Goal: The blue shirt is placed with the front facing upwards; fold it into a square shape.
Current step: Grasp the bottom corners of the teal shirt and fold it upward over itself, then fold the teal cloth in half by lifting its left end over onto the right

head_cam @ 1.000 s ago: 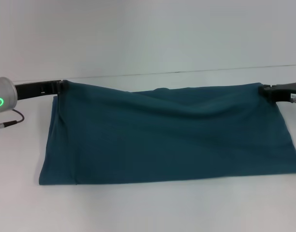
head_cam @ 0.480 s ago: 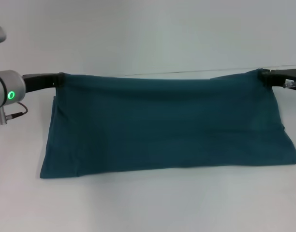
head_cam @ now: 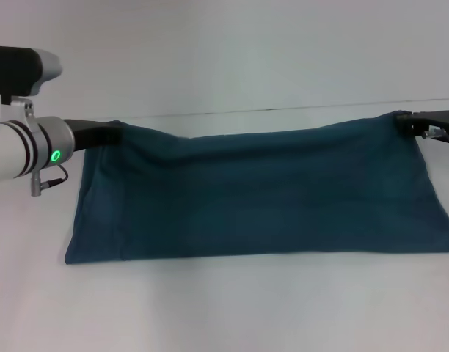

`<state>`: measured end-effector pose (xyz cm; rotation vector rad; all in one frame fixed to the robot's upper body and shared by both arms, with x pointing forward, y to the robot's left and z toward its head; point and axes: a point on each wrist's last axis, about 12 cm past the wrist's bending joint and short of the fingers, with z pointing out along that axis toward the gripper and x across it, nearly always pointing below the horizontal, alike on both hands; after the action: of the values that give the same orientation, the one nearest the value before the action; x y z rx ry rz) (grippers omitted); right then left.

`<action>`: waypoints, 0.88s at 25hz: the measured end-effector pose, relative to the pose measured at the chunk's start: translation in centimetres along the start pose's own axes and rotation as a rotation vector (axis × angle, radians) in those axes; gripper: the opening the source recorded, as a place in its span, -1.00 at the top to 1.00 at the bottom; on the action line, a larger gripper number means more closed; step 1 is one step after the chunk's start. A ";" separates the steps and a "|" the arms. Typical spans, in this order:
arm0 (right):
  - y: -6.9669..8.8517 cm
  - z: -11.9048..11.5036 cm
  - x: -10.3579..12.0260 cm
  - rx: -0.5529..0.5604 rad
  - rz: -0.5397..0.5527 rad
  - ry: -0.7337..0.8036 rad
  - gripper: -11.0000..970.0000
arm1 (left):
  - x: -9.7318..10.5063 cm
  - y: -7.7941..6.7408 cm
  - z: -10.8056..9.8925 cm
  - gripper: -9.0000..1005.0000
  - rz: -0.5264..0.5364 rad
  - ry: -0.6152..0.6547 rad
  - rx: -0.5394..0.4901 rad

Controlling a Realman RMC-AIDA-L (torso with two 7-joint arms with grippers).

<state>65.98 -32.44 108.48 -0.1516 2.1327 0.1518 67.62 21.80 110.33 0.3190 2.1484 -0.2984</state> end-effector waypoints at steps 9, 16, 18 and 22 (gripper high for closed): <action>-1.2 -0.3 0.3 0.094 0.029 -0.014 0.55 | 0.0 2.0 -0.5 0.74 -0.110 -0.063 -0.093; -2.0 -0.8 0.3 0.105 0.039 -0.026 0.05 | 0.3 2.9 -1.2 0.15 -0.134 -0.075 -0.095; -2.3 -1.2 0.6 0.084 0.050 -0.033 -0.46 | 0.5 3.0 -1.5 -0.01 -0.138 -0.069 -0.067; -2.9 -2.7 1.5 -0.002 0.104 -0.069 -0.52 | 1.3 3.0 -2.6 -0.31 -0.144 -0.047 0.018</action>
<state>63.37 -35.87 108.50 -0.0362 2.0722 0.2169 65.95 25.64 110.43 0.1659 2.1276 -0.4042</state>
